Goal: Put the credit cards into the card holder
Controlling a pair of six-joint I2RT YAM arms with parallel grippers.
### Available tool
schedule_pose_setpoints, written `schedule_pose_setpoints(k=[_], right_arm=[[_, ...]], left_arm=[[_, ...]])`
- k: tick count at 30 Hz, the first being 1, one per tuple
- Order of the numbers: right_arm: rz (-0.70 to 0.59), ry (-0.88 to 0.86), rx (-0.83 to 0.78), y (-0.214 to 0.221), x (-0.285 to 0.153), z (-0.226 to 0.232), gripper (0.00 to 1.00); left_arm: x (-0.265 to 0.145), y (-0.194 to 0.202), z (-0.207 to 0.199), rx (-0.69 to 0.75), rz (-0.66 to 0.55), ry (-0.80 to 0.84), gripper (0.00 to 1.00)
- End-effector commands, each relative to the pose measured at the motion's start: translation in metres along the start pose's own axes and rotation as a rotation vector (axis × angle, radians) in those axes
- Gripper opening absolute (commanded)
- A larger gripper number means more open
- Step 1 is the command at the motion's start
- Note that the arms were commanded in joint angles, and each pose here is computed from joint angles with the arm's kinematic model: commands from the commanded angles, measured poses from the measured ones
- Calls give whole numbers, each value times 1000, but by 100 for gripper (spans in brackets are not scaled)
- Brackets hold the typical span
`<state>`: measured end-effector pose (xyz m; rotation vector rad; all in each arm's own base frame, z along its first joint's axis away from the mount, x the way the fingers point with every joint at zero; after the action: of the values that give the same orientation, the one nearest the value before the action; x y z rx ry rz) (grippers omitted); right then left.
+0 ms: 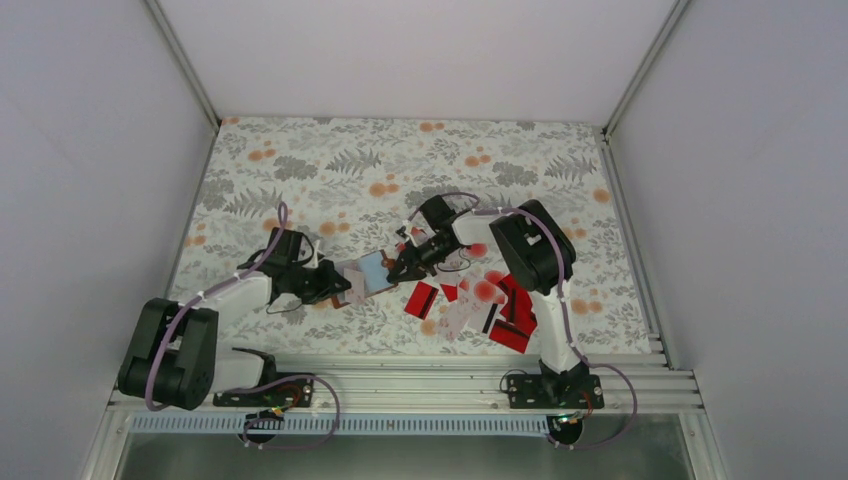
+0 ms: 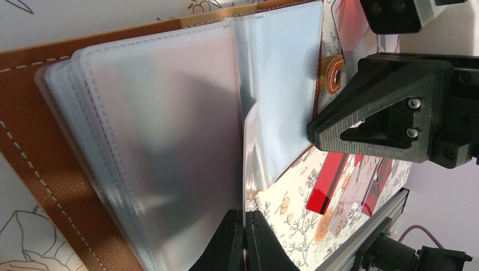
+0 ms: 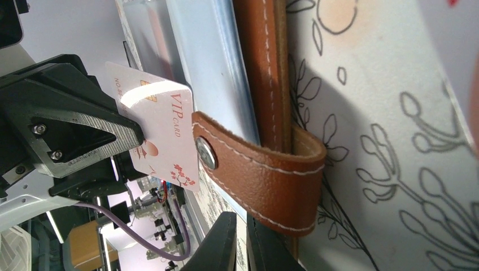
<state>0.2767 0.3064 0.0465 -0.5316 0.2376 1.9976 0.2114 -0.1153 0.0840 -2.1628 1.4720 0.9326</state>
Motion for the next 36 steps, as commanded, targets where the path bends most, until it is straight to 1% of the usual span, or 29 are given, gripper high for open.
schedule_pose_setpoints(k=[1,16,36], right_arm=[[31,110,90,17,6,-31,7],[49,108,97,26,6,-32,5],[65,110,103,34,5,-33,4]], left_arm=[[0,-8,-4,1,-14,13,2],[5,-17,-7,-20,-11,36,2],[10,-32,-14,-19,-59,103,2]])
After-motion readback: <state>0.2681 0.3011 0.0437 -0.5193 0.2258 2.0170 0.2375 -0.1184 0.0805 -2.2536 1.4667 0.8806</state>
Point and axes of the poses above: each gripper's point midway between its finger pads, its own x axis out along the fingers, its own z axis along the line the jaws close on, y = z × x, the point moved 6 cm from there along -x, back along the fingers, and after that the axes turned 10 degrees about -x, right-handed, at the moved point
